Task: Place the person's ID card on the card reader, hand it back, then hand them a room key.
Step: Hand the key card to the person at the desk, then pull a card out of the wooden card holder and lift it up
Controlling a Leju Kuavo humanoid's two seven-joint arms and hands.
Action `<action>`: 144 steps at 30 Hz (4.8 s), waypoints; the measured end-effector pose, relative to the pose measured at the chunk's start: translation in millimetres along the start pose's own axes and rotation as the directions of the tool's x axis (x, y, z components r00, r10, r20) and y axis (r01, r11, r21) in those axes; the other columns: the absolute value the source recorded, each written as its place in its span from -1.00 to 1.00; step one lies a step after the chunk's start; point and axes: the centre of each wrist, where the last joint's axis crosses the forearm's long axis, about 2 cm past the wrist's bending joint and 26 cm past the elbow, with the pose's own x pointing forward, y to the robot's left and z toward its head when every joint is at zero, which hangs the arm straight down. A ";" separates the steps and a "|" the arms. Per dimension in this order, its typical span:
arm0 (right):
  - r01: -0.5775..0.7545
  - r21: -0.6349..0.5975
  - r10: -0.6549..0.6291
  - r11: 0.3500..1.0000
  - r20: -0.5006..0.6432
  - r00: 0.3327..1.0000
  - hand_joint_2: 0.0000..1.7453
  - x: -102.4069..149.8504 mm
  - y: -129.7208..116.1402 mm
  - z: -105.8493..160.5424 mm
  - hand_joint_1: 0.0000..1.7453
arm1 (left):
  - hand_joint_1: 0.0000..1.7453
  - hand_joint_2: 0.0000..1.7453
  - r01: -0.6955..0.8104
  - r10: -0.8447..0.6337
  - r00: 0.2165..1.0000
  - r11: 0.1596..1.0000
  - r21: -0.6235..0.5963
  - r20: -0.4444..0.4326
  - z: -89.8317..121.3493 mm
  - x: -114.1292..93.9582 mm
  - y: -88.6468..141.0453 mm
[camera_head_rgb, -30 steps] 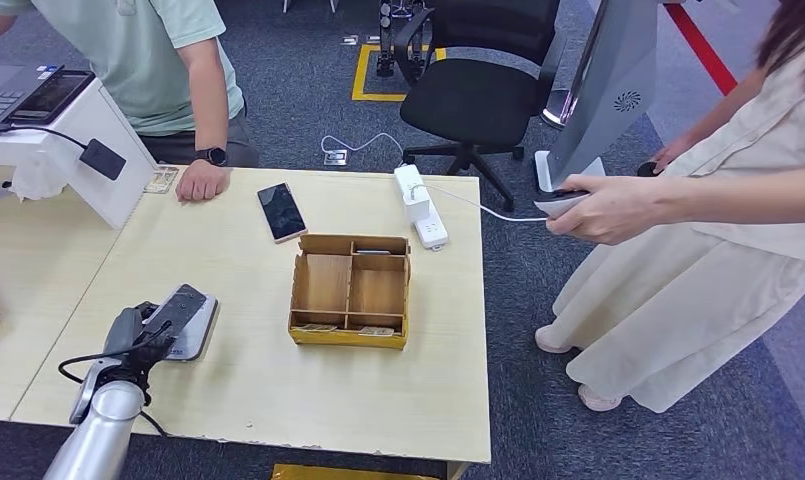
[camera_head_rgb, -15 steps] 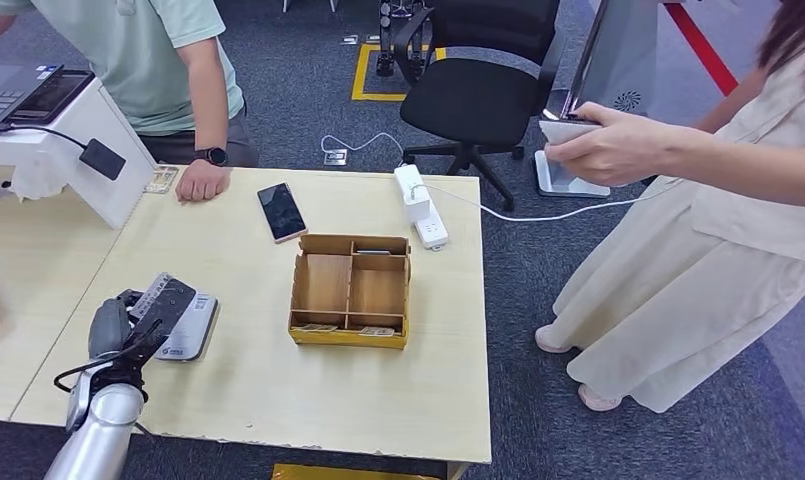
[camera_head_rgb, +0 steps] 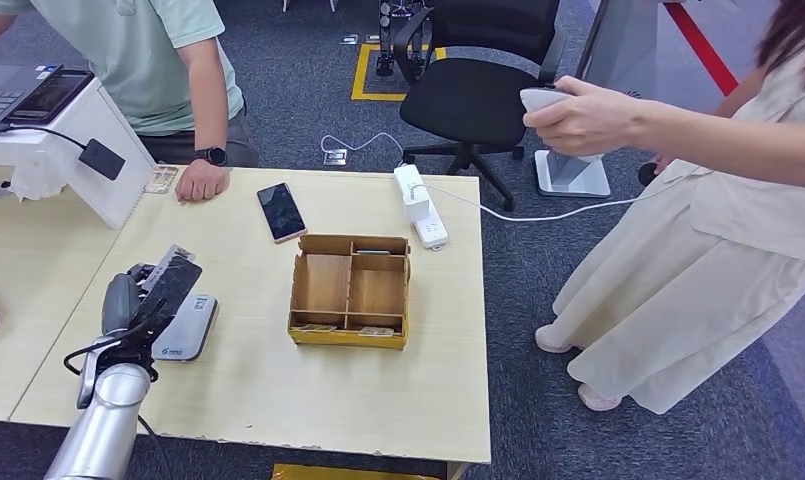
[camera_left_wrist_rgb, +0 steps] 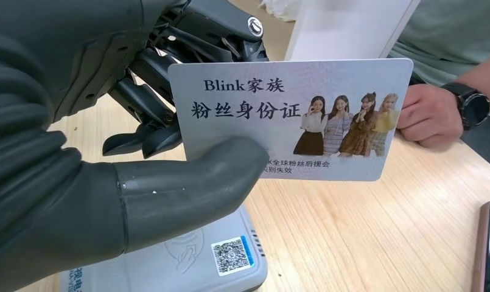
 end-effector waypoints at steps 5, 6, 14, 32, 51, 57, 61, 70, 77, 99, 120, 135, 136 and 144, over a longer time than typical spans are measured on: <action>-0.007 0.001 0.007 1.000 0.009 1.000 -1.00 1.7 -0.6 -1.0 -1.00 | 1.00 1.00 0.049 -0.053 0.997 0.997 0.059 0.056 -4.9 12.2 -5.3; -0.008 0.001 0.008 1.000 0.011 1.000 -1.00 2.2 -0.7 -1.3 -1.00 | 1.00 1.00 0.054 -0.059 0.996 0.996 0.077 0.069 -6.5 15.5 -6.3; -0.009 0.007 0.009 1.000 0.015 1.000 -1.00 5.9 -0.1 -1.6 -1.00 | 1.00 1.00 0.044 -0.058 0.991 0.992 0.120 0.118 -24.9 40.3 -11.2; -0.013 0.018 0.013 1.000 0.015 1.000 -1.00 8.5 1.5 -0.7 -1.00 | 1.00 1.00 0.001 -0.023 0.989 0.990 0.143 0.148 -45.9 64.5 -14.7; -0.014 0.031 0.014 0.999 0.023 1.000 -1.00 11.2 4.5 1.7 -1.00 | 1.00 1.00 -0.011 -0.028 0.981 0.979 0.204 0.191 -50.5 71.7 -10.5; -0.018 0.034 0.017 0.999 0.027 0.999 -1.00 12.3 5.1 2.1 -1.00 | 1.00 1.00 -0.026 -0.038 0.971 0.965 0.262 0.236 -55.5 83.9 -10.5; -0.018 0.035 0.017 0.999 0.027 0.999 -1.00 12.7 5.3 2.2 -1.00 | 1.00 1.00 -0.037 -0.034 0.967 0.963 0.268 0.254 -58.9 93.9 -13.2; -0.017 0.037 0.016 0.999 0.021 1.000 -1.00 13.2 5.8 2.7 -1.00 | 1.00 1.00 -0.049 -0.024 0.958 0.967 0.249 0.284 -61.0 109.3 -21.8; -0.017 0.038 0.016 0.999 0.017 1.000 -1.00 13.5 6.0 2.8 -1.00 | 1.00 1.00 -0.041 -0.030 0.955 0.972 0.231 0.296 -60.4 114.5 -27.7; -0.021 0.041 0.021 0.999 0.017 1.000 -1.00 14.2 6.8 3.5 -1.00 | -1.00 1.00 -0.020 -0.041 0.959 0.977 0.212 0.281 -59.6 112.0 -34.0; -0.028 0.042 0.027 0.999 0.025 0.999 -1.00 14.9 6.8 3.4 -1.00 | -1.00 1.00 -0.003 -0.070 0.955 0.970 0.245 0.287 -59.7 112.1 -34.2; -0.012 0.042 0.011 0.999 0.014 1.000 -1.00 14.2 7.2 3.9 -1.00 | -1.00 1.00 0.030 -0.120 0.943 0.960 0.279 0.311 -48.7 90.9 -26.4; -0.011 0.042 0.010 0.999 0.014 1.000 -1.00 14.1 7.3 4.0 -1.00 | -1.00 1.00 0.035 -0.136 0.937 0.954 0.299 0.323 -46.1 88.5 -24.5; -0.007 0.043 0.006 0.999 0.016 1.000 -1.00 13.8 7.5 4.3 -1.00 | -1.00 1.00 0.056 -0.232 0.890 0.911 0.409 0.393 -29.6 78.2 -11.7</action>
